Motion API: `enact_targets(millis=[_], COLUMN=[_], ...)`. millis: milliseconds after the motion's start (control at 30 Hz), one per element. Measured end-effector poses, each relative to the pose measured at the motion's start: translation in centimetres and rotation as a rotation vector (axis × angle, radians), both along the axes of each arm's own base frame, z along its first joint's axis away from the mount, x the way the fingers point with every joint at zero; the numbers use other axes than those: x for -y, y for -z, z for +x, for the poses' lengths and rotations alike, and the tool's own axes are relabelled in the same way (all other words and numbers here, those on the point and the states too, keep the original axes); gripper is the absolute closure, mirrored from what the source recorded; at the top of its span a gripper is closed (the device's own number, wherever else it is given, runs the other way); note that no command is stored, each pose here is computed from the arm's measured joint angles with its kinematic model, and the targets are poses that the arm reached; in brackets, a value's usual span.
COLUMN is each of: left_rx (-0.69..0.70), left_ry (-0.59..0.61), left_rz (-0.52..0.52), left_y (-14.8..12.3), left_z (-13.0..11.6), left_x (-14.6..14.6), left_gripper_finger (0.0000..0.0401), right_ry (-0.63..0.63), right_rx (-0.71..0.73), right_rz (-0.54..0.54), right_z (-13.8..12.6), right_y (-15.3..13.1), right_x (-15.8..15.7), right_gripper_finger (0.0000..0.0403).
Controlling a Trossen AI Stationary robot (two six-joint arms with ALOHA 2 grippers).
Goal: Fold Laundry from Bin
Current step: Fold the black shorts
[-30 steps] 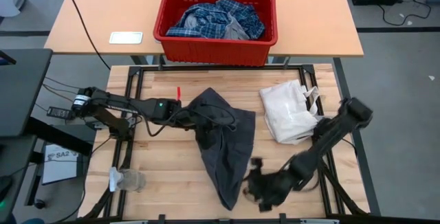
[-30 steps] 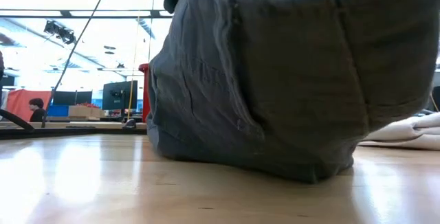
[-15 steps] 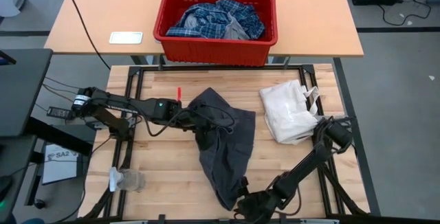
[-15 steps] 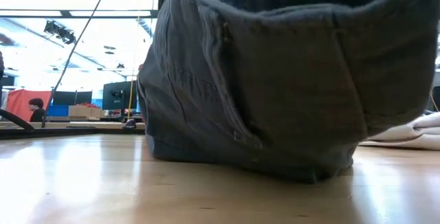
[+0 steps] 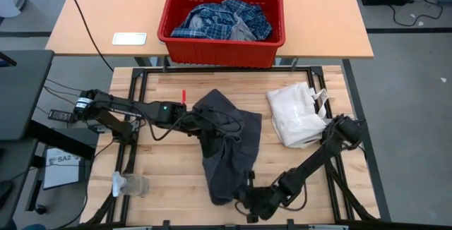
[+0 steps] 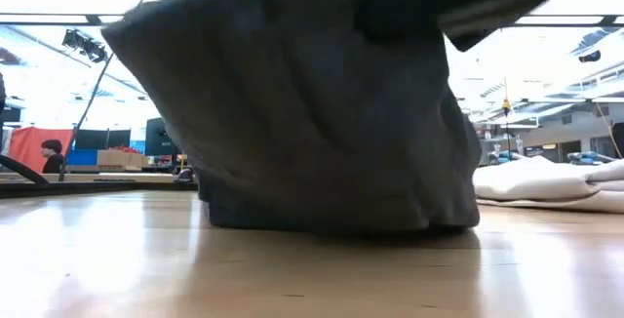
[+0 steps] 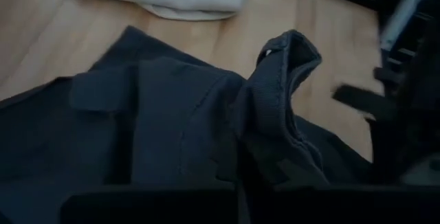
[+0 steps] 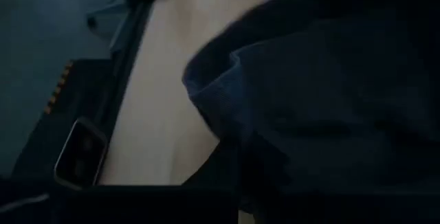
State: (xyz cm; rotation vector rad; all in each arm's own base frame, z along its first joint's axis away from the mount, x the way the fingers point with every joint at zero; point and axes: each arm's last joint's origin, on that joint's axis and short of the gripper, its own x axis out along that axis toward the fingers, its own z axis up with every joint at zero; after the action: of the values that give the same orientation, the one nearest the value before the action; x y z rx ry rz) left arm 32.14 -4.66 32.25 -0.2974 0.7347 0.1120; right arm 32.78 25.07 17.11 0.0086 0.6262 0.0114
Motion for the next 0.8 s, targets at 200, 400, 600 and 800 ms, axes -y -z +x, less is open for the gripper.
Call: enact_targets(millis=[200, 400, 600, 800], left_rx=[0.083, 0.195, 0.298, 0.396], left_ry=[0.149, 0.236, 0.354, 0.377], left_rz=[-0.025, -0.062, -0.135, -0.152], left_y=[-0.6, -1.6, -2.5, -3.6], left_z=[0.3, 0.6, 0.9, 1.1], left_x=[1.8, 3.1, 3.9, 3.8], left_gripper_finger=[0.0395, 0.0395, 0.0395, 0.0395], right_ry=[0.092, 0.147, 0.205, 0.141], right_rx=[0.047, 0.106, 0.184, 0.234], right_rz=[0.006, 0.038, -0.014, -0.072], right_z=[-1.4, -2.9, -5.2, -7.1], right_y=[-6.0, -10.7, -14.1, -16.1], right_x=[2.9, 5.8, 7.3, 7.2], right_gripper_finger=[0.0389, 0.0389, 0.0389, 0.0389])
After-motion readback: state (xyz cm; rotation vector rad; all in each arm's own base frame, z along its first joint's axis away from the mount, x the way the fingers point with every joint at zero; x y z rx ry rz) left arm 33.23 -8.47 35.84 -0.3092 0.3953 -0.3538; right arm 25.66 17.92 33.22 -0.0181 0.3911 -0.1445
